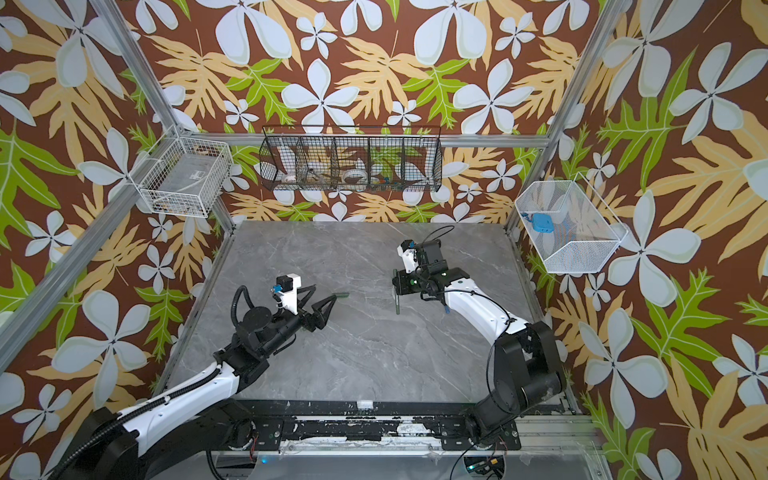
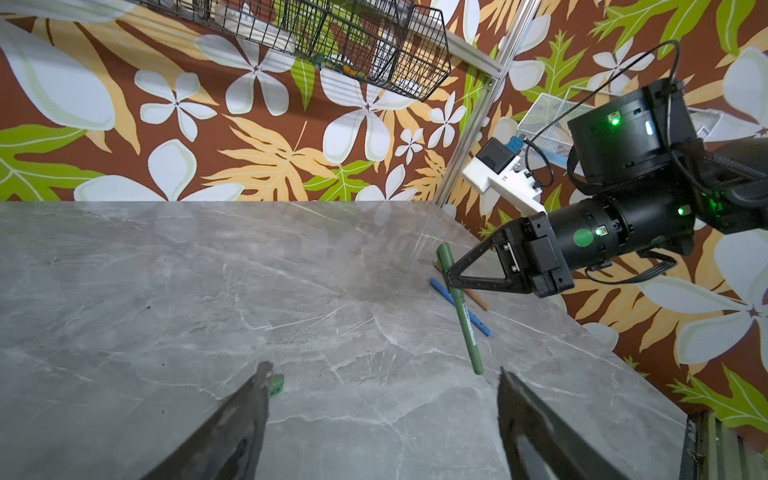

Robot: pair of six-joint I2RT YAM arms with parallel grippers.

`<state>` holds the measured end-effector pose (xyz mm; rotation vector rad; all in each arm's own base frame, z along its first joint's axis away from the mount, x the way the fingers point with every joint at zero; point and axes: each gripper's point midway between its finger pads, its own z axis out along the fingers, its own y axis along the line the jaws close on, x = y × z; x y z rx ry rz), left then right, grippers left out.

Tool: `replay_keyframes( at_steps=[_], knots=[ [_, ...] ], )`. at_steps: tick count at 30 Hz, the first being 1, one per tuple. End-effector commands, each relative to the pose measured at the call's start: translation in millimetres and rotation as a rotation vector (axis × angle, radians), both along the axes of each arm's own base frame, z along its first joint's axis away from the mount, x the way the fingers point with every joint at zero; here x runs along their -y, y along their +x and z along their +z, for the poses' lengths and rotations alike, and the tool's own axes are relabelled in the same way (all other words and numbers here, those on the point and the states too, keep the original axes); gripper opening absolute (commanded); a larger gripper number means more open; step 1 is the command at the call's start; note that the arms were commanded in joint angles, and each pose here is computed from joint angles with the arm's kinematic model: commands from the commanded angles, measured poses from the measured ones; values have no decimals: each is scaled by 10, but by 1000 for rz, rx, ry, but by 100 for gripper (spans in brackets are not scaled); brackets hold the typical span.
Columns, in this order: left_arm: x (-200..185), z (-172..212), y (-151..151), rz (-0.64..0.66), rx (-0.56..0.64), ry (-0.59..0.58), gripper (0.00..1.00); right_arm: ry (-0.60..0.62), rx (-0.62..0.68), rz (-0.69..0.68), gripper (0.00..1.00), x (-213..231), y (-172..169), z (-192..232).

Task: Insert the pens into the pen caps
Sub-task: 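Lower the capped green pen onto the table and open the right gripper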

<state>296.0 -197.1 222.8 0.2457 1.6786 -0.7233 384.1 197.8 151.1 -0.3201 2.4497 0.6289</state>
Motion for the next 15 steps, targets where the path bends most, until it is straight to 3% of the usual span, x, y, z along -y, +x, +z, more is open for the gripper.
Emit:
replay_keyframes(
  at_steps=[1,9,15],
  knots=[
    [5,-44,24,3,-10,0,87,-65,-56,-16,0,136,-22,-154],
    [99,-131,17,-47,-27,15,88,-207,-159,-50,0,471,-75,-475],
    [163,-203,33,-73,-50,23,88,-226,-214,-80,0,635,-47,-693]
  ],
)
